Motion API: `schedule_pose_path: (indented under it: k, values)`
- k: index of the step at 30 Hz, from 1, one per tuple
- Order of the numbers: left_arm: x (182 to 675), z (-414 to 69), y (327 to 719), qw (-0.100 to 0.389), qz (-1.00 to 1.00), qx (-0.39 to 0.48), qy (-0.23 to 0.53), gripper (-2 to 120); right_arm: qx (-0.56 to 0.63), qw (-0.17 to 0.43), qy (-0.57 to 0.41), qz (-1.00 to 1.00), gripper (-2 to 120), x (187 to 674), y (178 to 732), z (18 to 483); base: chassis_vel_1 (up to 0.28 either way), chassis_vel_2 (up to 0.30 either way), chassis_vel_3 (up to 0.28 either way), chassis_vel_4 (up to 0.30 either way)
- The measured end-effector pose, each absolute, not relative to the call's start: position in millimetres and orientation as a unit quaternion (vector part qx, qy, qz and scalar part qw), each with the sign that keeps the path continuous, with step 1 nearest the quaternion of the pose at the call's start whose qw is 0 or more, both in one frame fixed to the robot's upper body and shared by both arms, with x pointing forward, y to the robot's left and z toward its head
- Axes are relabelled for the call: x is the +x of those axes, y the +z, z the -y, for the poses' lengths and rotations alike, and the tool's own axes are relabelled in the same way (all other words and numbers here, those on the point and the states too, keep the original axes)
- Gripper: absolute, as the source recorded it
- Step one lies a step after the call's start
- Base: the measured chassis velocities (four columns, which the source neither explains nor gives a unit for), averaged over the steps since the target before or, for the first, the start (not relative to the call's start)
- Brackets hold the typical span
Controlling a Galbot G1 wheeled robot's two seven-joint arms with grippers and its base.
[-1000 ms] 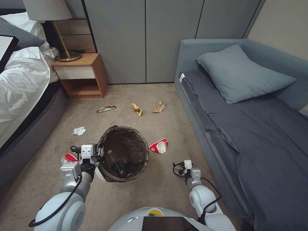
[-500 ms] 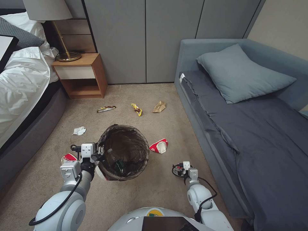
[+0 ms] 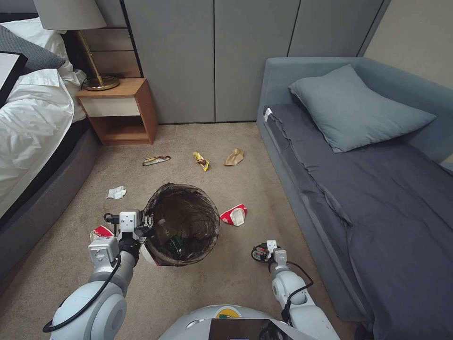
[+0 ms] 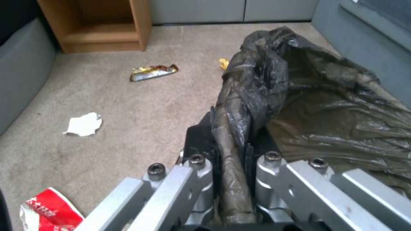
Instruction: Pick up the trash bin, then pick up the garbage from the floor and place it into the trash bin.
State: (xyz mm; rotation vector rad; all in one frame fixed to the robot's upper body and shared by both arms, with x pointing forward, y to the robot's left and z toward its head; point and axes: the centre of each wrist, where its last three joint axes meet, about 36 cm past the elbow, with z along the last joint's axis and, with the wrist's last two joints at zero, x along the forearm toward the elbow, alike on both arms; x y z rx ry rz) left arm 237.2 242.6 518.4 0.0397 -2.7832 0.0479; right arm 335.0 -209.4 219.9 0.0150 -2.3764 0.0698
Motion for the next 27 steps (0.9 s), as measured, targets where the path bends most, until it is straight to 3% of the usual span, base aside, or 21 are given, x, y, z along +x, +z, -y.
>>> schedule_pose_path:
  k: [27]
  values:
    - [237.1,-242.4,518.3,0.177,0.984,0.013,0.018,7,0.004,0.382,0.05,0.923,100,360.8,206.4,219.1,0.0,0.0,0.0,0.0]
